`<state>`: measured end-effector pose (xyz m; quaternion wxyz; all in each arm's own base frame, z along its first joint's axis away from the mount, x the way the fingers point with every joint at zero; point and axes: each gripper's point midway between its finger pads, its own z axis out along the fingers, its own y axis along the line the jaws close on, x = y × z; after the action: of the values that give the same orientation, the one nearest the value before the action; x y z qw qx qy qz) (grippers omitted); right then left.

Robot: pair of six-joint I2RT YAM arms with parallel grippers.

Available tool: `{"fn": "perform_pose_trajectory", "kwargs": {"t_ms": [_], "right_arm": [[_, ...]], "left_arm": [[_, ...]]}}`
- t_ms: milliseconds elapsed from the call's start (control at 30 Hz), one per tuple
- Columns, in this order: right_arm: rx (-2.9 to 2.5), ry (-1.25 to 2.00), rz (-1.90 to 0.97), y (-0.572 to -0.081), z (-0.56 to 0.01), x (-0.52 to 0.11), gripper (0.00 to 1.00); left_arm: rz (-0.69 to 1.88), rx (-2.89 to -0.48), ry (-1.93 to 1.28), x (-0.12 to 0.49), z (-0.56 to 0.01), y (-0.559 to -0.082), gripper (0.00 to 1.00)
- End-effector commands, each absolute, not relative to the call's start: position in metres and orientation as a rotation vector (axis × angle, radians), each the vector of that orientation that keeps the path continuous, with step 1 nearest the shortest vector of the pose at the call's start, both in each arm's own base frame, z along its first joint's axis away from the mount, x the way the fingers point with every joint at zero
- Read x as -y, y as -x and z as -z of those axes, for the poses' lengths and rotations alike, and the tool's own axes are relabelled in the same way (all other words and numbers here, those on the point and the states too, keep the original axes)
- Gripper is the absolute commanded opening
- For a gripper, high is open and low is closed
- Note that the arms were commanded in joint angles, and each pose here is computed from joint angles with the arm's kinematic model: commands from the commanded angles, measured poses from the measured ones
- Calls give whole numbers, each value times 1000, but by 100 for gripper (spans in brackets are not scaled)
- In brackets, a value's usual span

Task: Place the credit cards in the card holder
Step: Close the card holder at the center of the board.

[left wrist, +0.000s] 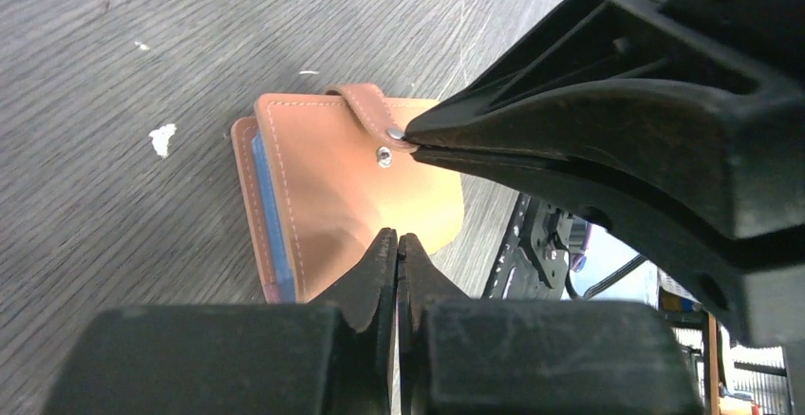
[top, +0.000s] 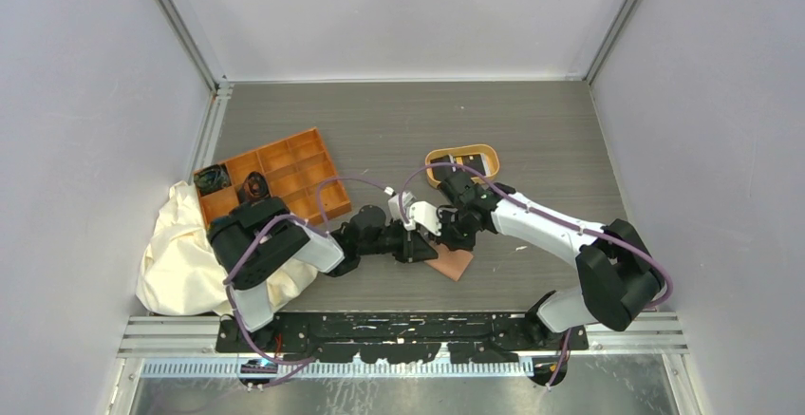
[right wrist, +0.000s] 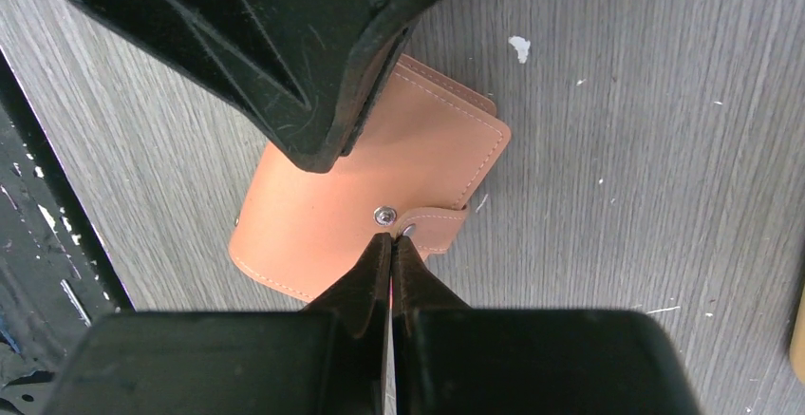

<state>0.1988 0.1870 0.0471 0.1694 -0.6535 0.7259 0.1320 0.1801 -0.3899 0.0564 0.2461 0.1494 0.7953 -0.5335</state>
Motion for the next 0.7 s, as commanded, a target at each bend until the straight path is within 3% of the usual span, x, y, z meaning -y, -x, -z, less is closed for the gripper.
{"fn": "perform_pose_trajectory", "kwargs": {"t_ms": [0, 667], "right_arm": [[-1990, 1881, -364, -202, -54, -193, 3], [-1969, 1990, -332, -191, -45, -191, 3]], "left_arm": [[1477, -2142, -404, 399, -63, -184, 0], [1440, -2193, -380, 398, -46, -187, 0]]}}
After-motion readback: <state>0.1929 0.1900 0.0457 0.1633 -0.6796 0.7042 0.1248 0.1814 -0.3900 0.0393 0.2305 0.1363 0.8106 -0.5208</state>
